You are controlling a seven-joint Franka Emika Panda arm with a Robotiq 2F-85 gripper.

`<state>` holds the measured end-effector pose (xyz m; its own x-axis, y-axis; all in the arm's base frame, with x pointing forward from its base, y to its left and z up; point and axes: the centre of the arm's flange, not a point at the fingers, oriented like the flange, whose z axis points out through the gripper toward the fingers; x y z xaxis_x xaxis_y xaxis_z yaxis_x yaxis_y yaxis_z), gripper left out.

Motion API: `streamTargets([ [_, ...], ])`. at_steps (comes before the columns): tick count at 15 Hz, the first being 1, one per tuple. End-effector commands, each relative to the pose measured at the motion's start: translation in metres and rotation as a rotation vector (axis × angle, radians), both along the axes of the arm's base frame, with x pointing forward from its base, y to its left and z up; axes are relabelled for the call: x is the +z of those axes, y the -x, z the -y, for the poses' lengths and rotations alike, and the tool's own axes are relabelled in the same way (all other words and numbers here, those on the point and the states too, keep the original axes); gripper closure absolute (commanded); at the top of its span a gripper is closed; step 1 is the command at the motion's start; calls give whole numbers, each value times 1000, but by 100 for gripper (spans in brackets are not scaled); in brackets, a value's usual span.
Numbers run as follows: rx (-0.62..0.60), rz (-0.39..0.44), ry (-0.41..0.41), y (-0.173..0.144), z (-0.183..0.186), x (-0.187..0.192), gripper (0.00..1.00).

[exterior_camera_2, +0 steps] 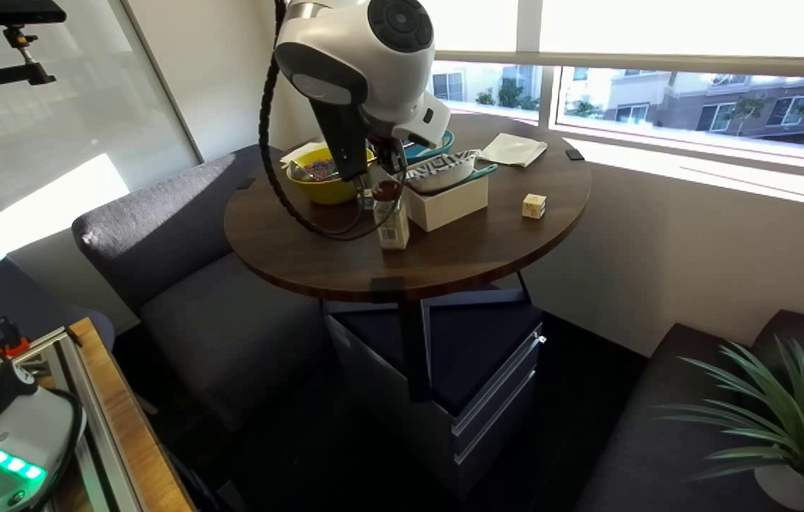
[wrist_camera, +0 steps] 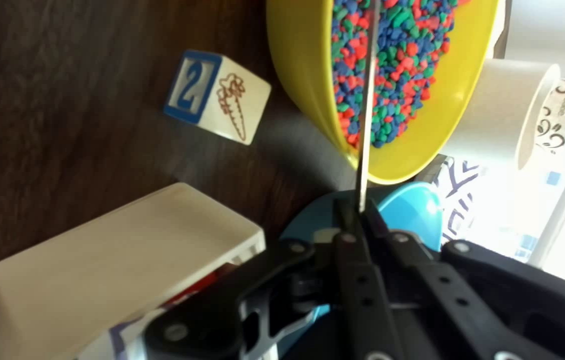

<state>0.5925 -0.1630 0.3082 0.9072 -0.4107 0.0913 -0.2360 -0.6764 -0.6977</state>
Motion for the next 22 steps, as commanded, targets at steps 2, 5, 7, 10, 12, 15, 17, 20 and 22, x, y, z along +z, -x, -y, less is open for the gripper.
streamTargets([
  [2, -3, 7, -18, 2, -2, -1, 95],
  [5, -13, 9, -30, 2, -2, 3, 95],
  [7, -19, 8, -42, 2, -2, 5, 94],
  [10, -31, 10, -65, 1, -2, 10, 95],
  [12, -41, 11, -83, 1, -2, 14, 95],
  [15, -53, 11, -109, 1, 0, 18, 95],
  [17, -55, 4, -133, 1, 0, 19, 95],
  [20, -53, -4, -158, 2, 2, 19, 95],
  [22, -47, 3, -165, 3, 3, 16, 95],
])
